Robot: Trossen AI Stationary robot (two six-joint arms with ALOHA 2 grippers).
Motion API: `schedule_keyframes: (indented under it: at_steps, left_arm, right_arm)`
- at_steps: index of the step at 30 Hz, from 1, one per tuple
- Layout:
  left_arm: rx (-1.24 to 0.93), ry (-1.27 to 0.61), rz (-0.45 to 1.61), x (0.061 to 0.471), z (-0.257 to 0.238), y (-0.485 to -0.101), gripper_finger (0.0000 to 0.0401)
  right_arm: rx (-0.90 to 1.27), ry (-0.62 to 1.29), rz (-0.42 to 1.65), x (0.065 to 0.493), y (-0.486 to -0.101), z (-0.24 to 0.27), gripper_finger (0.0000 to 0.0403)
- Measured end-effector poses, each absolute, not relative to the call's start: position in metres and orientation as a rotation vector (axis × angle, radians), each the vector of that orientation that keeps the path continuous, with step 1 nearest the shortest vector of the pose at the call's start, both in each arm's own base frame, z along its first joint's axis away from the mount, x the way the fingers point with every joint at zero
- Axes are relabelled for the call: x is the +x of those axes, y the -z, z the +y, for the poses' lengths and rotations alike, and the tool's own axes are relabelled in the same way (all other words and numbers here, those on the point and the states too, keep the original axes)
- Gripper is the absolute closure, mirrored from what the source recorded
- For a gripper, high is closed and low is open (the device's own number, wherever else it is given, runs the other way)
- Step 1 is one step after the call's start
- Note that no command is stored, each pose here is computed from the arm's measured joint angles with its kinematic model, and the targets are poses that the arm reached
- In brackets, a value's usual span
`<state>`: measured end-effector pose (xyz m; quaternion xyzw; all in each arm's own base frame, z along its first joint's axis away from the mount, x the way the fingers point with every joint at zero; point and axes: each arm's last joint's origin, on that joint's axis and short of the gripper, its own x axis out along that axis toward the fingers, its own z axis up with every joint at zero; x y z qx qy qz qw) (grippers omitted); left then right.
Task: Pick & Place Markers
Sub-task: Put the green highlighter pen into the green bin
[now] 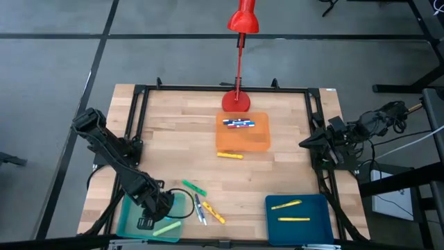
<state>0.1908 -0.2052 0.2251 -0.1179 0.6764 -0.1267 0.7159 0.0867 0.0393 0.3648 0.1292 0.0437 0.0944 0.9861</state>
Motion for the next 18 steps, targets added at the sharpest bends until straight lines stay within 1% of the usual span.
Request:
schedule_keyframes:
  at_steps: [5, 9, 14, 18]
  left_arm:
    - [-0.278, 0.257, 1.375, 0.212, -0.199, -0.247, 0.0302]
    - [-0.266, 0.223, 1.270, 0.233, -0.184, -0.263, 0.0303]
    - [-0.269, 0.204, 1.216, 0.253, -0.161, -0.272, 0.0303]
    - [-0.274, 0.207, 1.186, 0.265, -0.145, -0.276, 0.0303]
  right_arm:
    - [0.280, -0.189, 0.089, 0.087, -0.365, 0.039, 0.0388]
    - [0.283, -0.189, 0.090, 0.087, -0.365, 0.039, 0.0392]
    - [0.297, -0.188, 0.091, 0.087, -0.365, 0.039, 0.0399]
    - [0.328, -0.187, 0.094, 0.087, -0.365, 0.039, 0.0392]
